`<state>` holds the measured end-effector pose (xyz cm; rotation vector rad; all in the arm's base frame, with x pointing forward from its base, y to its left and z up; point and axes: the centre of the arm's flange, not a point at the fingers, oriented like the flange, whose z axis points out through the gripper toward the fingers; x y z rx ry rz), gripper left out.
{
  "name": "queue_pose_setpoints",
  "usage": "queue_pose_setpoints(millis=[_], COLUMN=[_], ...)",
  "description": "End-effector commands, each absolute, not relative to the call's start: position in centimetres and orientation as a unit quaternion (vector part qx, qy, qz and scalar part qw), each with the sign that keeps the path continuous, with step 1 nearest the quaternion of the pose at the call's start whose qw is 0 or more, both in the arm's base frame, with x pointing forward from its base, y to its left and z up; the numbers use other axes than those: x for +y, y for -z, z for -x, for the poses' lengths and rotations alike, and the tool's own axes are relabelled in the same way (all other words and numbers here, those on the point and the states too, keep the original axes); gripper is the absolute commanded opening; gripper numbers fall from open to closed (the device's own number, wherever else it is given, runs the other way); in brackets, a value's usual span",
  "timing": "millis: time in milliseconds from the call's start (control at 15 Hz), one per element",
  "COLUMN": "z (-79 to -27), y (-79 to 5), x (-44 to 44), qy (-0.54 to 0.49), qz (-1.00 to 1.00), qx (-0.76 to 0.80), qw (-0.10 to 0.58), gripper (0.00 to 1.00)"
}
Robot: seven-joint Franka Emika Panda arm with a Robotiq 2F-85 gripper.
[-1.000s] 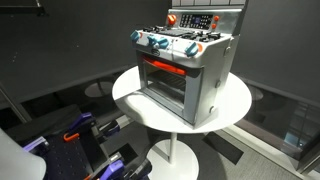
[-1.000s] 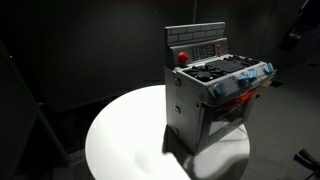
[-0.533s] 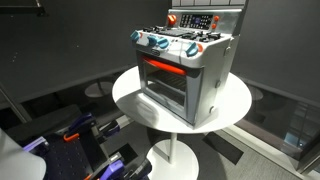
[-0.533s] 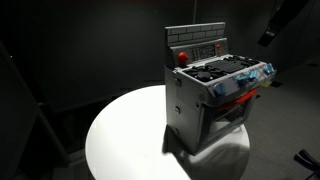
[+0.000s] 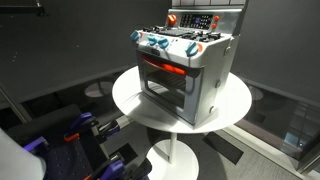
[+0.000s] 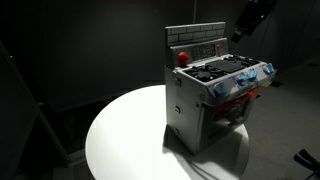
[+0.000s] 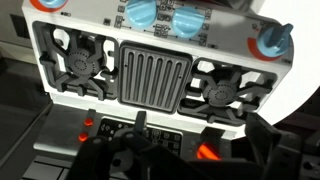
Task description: Push the top right button on the toy stove
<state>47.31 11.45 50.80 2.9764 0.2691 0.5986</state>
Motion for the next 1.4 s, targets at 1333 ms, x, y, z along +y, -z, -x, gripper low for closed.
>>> queue_pose_setpoints(millis=[1333], z=[-61.3], y=[-45.5], x=[-0.6], qy=[-0.209], qz=[-0.957], qx=[-0.094], qw=[0.176], gripper=[1.00])
